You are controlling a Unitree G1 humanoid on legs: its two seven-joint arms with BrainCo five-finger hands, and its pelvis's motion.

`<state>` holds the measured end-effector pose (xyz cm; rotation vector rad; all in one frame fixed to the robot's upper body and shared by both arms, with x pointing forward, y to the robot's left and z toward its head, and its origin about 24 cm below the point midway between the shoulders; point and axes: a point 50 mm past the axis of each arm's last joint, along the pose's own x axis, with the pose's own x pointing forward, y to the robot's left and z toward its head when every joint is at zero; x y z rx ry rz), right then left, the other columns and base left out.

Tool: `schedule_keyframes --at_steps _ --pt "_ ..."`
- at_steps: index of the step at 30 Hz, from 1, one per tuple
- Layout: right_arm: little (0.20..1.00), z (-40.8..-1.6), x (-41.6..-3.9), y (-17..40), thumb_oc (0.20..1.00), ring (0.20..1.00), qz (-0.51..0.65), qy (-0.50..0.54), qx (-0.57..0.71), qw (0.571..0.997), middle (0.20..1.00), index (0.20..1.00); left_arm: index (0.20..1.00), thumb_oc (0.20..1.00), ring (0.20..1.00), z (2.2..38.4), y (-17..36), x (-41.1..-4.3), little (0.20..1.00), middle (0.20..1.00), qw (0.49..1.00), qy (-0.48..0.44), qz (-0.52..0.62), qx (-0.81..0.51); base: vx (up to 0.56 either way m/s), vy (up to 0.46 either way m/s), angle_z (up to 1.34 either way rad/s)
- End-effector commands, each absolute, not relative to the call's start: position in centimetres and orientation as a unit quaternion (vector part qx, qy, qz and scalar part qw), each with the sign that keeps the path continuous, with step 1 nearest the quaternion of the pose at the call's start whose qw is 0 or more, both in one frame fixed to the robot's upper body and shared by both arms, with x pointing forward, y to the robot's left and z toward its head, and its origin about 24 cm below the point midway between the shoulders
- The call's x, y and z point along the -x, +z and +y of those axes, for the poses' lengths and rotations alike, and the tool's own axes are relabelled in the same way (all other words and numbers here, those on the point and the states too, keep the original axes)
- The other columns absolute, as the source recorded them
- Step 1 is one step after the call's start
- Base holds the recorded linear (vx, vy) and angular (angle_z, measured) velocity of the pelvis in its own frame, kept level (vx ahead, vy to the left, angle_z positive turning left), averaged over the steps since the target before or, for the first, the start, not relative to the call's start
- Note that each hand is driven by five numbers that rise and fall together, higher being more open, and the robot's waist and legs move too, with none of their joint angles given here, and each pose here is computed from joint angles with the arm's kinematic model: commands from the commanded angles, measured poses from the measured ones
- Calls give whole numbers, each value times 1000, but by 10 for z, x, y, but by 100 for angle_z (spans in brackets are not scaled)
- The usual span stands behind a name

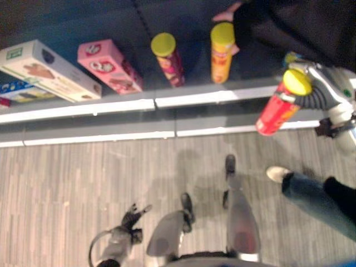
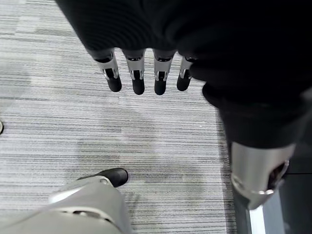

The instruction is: Put the goods on the table back onto the shelves and tidy them up.

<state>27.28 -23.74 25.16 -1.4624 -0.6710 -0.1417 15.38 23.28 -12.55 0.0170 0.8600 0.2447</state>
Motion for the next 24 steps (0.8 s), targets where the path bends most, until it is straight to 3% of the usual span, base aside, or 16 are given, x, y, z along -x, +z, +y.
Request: schedule_keyframes --at_steps 1,24 --pt "200 -224 -262 281 200 200 -381 -98 638 662 200 200 1000 1000 1000 256 -123 -143 1000 1000 896 141 419 -36 0 0 0" --pt "200 -215 -264 276 200 200 -390 -75 630 667 200 200 1000 1000 1000 252 -123 -147 1000 1000 899 137 415 -39 -2 -2 -1"
